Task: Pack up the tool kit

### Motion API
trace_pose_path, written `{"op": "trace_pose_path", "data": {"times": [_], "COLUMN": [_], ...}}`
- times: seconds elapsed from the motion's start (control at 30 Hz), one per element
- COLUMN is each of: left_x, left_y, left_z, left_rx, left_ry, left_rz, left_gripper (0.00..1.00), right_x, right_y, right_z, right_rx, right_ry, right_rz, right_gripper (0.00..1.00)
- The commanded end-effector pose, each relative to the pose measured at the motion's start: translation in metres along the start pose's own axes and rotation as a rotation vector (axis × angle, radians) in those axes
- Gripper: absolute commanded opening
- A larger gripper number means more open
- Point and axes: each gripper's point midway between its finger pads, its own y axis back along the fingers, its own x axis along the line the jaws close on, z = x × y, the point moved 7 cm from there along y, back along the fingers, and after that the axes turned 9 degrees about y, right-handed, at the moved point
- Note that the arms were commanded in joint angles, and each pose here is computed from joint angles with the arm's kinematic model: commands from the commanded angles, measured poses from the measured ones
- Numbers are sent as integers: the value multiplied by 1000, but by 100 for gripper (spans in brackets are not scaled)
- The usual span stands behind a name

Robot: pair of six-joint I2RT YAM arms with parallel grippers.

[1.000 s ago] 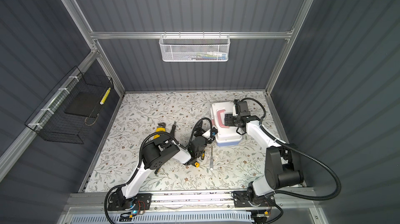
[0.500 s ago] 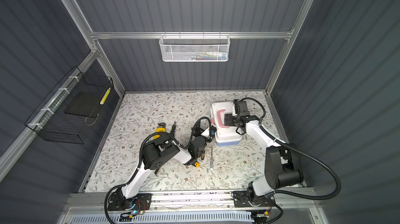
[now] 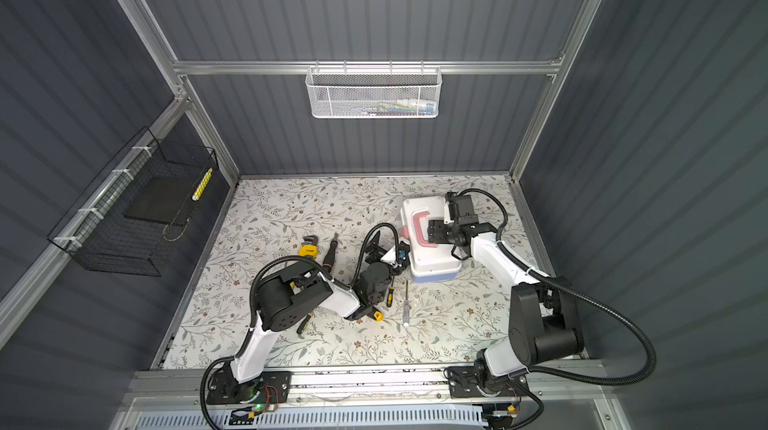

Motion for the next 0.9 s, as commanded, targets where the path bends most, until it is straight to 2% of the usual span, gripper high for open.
{"op": "trace_pose_path", "data": {"times": [0.0, 0.27, 0.43, 0.6, 0.87], "left_x": [19, 23, 26, 25, 28], "left_y": [8, 18, 17, 17, 17], "left_z": [41, 38, 48, 59, 56], "left_rx": [-76, -6, 8, 35, 101], "left_ry": [170, 205, 210, 220, 258], "left_rz": [20, -25, -27, -77, -114], "left_gripper": [100, 100, 100, 100, 100], "right_x": [0, -4, -4, -4, -2], "right_y": [-7, -5, 1, 13, 30], "right_z": [-47, -44, -42, -35, -21], "right_rx": [217, 212, 184, 139, 86], "right_ry": [-14, -23, -30, -29, -42], "right_rz": [6, -7, -9, -14, -5], "right_gripper": [49, 51, 53, 62, 79]}}
